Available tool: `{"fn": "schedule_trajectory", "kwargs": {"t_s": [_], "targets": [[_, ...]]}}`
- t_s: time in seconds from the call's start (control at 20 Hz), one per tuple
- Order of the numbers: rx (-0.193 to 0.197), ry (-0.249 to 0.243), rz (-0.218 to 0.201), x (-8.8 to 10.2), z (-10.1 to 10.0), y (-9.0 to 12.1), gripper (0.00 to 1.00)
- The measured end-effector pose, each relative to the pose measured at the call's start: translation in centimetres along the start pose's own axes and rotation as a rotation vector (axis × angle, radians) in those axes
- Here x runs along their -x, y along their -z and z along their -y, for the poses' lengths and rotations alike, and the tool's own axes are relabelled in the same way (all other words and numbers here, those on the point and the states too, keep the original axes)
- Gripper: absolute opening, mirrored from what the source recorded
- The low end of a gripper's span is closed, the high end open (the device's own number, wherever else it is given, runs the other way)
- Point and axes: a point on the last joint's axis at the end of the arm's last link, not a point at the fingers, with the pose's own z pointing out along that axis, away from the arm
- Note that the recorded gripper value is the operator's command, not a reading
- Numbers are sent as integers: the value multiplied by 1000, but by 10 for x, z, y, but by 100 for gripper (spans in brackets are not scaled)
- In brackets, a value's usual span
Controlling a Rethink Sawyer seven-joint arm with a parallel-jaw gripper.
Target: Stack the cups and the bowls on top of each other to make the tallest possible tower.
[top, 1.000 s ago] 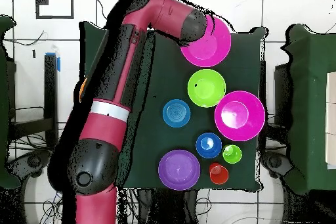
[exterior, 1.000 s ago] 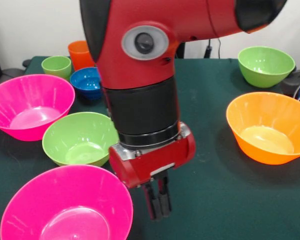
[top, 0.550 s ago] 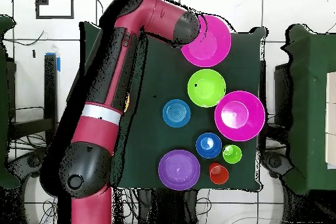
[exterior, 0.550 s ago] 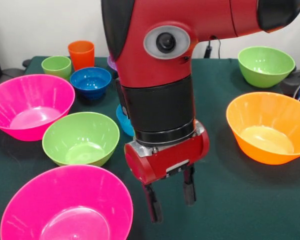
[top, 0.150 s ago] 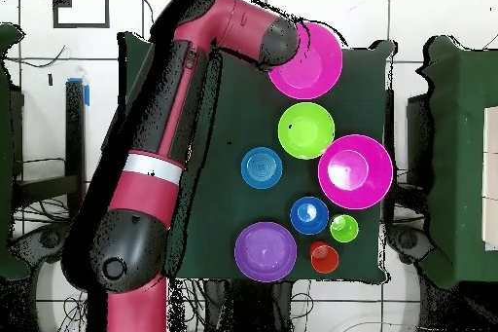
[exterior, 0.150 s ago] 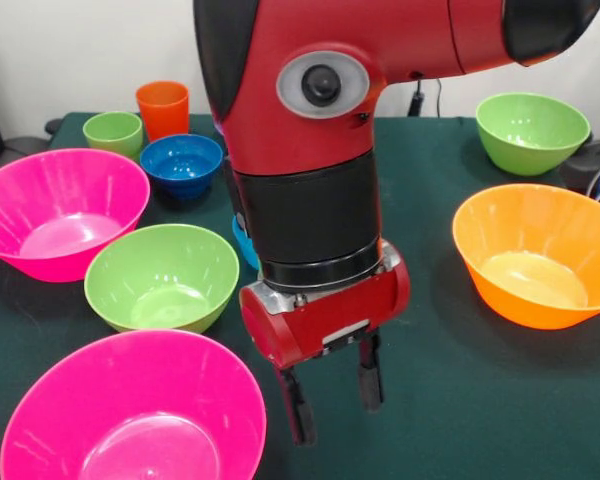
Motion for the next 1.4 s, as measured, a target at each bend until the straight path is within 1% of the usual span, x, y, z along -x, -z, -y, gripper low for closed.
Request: {"fn": "schedule_trajectory", "kwargs": {"t_s": [0.4,0.65,1.4], "targets": [[0,-12,-18,-14,7,-9,100],[-3,-29,-29,-26,18,-12,100],[-26,-70,-35,-47,54,-4,100]]}}
